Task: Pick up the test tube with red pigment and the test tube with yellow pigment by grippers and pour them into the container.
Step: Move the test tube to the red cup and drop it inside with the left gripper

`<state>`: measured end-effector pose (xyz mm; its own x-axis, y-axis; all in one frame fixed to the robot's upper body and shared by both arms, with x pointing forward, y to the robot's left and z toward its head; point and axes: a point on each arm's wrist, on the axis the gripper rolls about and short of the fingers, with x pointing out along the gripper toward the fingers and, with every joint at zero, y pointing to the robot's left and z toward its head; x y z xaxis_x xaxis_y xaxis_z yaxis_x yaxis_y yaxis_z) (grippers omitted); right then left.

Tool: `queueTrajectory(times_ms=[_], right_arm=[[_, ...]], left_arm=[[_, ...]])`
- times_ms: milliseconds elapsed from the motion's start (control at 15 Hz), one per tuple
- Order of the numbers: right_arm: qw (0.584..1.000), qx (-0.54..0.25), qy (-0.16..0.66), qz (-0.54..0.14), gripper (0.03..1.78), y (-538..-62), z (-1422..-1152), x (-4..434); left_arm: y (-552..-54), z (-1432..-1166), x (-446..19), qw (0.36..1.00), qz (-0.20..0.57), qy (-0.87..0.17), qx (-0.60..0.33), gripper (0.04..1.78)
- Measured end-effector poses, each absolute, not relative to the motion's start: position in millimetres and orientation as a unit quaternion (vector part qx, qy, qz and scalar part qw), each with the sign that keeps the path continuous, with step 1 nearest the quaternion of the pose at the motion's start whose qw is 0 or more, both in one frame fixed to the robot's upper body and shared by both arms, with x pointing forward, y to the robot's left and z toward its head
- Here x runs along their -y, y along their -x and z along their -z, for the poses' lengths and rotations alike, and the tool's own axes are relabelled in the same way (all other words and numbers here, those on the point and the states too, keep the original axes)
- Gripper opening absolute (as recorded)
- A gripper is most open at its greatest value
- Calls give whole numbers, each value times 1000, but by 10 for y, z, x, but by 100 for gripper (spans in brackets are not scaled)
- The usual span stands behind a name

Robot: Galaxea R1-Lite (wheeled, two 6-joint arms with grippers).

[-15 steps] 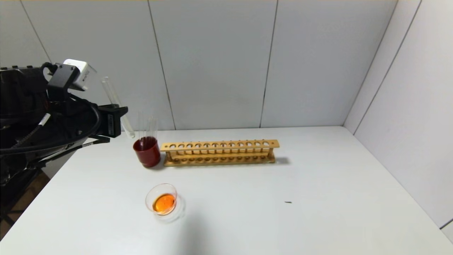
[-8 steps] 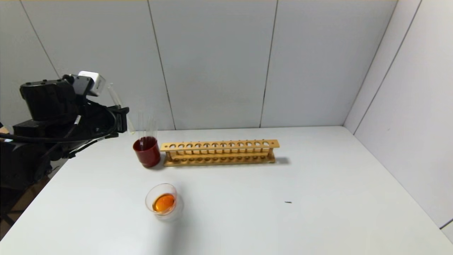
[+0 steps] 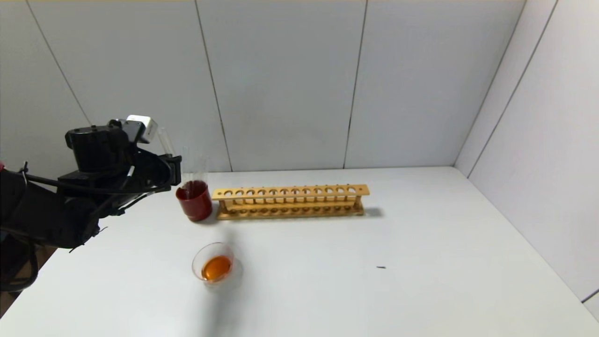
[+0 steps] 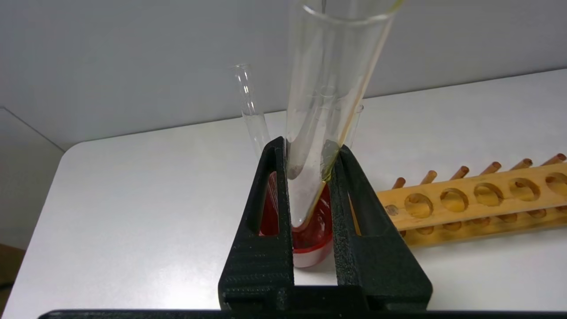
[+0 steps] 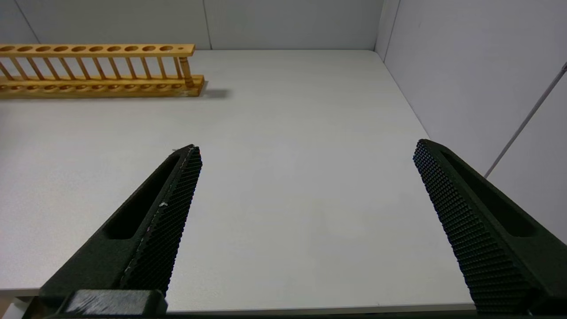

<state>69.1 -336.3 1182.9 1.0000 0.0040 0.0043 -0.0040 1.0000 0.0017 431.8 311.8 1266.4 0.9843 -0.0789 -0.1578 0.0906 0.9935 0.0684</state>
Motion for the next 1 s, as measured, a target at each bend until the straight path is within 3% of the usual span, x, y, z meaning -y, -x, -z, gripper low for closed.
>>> queueTrajectory(times_ms=[1000], right_arm=[[1000, 2, -1, -2, 175, -691, -11829, 3363]], left_arm=[[-4506, -12213, -3143, 994, 34, -18, -107, 30]])
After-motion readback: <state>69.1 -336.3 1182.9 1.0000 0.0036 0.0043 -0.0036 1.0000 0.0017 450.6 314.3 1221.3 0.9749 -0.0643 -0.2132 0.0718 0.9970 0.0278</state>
